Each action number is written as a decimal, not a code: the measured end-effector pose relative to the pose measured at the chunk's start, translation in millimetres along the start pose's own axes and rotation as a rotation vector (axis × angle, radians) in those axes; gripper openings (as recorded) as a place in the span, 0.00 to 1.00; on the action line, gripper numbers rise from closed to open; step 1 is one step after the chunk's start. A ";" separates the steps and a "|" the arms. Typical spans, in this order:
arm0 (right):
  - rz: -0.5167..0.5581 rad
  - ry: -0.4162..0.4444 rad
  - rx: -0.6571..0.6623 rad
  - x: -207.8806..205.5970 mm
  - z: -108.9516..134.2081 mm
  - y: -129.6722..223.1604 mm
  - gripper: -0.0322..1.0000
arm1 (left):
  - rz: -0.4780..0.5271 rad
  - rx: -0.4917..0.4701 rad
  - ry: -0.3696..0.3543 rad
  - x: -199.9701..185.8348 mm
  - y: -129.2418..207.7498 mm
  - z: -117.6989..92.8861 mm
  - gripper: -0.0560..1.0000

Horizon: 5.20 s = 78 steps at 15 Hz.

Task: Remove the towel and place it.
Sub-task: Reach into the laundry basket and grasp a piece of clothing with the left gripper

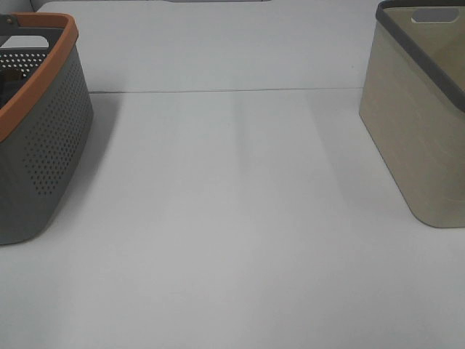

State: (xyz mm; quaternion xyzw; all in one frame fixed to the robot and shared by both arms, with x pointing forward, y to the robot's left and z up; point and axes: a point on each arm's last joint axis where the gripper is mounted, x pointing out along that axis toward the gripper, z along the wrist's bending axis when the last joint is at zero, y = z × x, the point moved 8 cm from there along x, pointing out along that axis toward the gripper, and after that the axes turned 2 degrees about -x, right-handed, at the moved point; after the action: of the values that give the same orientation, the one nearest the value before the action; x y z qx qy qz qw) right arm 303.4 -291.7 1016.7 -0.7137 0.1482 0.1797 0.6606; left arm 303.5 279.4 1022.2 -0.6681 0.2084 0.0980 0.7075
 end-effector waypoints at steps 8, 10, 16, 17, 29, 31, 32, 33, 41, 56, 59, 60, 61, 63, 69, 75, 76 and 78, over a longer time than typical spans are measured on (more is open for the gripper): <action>0.000 0.000 0.000 0.0 0.0 0.0 0.76 | 0.000 0.000 0.000 0.0 0.0 0.0 0.79; 0.000 0.000 0.000 0.0 0.0 0.0 0.76 | 0.000 0.000 0.000 0.0 0.0 0.0 0.79; 0.000 0.000 0.000 0.0 0.0 0.0 0.76 | 0.000 0.000 0.000 0.0 0.0 0.0 0.79; 0.000 0.000 0.000 0.0 0.0 0.0 0.76 | 0.000 0.000 0.000 0.0 0.0 0.0 0.79; 0.000 0.000 0.000 0.0 0.0 0.0 0.76 | 0.000 0.000 0.000 0.0 0.0 0.0 0.79; 0.000 0.000 0.000 0.0 0.0 0.0 0.76 | 0.000 0.000 0.000 0.0 0.0 0.0 0.79; 0.000 0.000 0.000 0.0 0.0 0.0 0.76 | 0.000 0.000 0.000 0.0 0.0 0.0 0.79; 0.000 0.000 0.000 0.0 0.0 0.0 0.76 | 0.000 0.000 0.000 0.0 0.0 0.0 0.79; 0.000 0.000 0.000 0.0 0.0 0.0 0.76 | 0.000 0.000 0.000 0.0 0.0 0.0 0.79; 0.000 0.000 0.000 0.0 0.0 0.0 0.76 | 0.000 -0.001 0.002 0.0 0.0 -0.3 0.79; 0.000 0.000 0.000 0.0 0.0 0.0 0.76 | 0.006 -0.002 0.003 0.9 -0.5 -0.3 0.79; 0.000 0.000 0.000 0.0 0.0 0.0 0.76 | 0.000 -0.003 0.001 1.5 -4.4 0.3 0.79; 0.000 0.000 0.000 0.0 0.0 0.0 0.76 | -0.029 -0.013 -0.009 1.7 -13.9 2.6 0.79; 0.000 0.000 0.000 0.0 0.0 0.0 0.76 | -0.107 -0.054 -0.082 2.5 -39.1 16.6 0.79; 0.000 0.000 0.000 0.0 0.0 0.0 0.76 | -0.027 -0.119 -0.278 54.9 -82.0 61.1 0.77; 0.000 0.000 0.000 0.0 0.0 0.0 0.76 | 0.187 -0.161 -0.374 140.9 -126.7 91.3 0.77; 0.000 0.000 0.000 0.0 0.0 0.0 0.76 | 0.231 -0.183 -0.384 157.1 -130.3 94.8 0.77; 0.000 0.000 0.000 0.0 0.0 0.0 0.76 | 0.343 -0.205 -0.408 191.2 -127.6 101.7 0.77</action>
State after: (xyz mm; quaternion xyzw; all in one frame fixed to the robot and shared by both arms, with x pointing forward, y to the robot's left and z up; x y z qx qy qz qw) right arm 303.4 -291.7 1016.7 -0.7137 0.1482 0.1797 0.6606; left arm 544.4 341.7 1058.2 -0.6574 0.1606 0.3695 0.6368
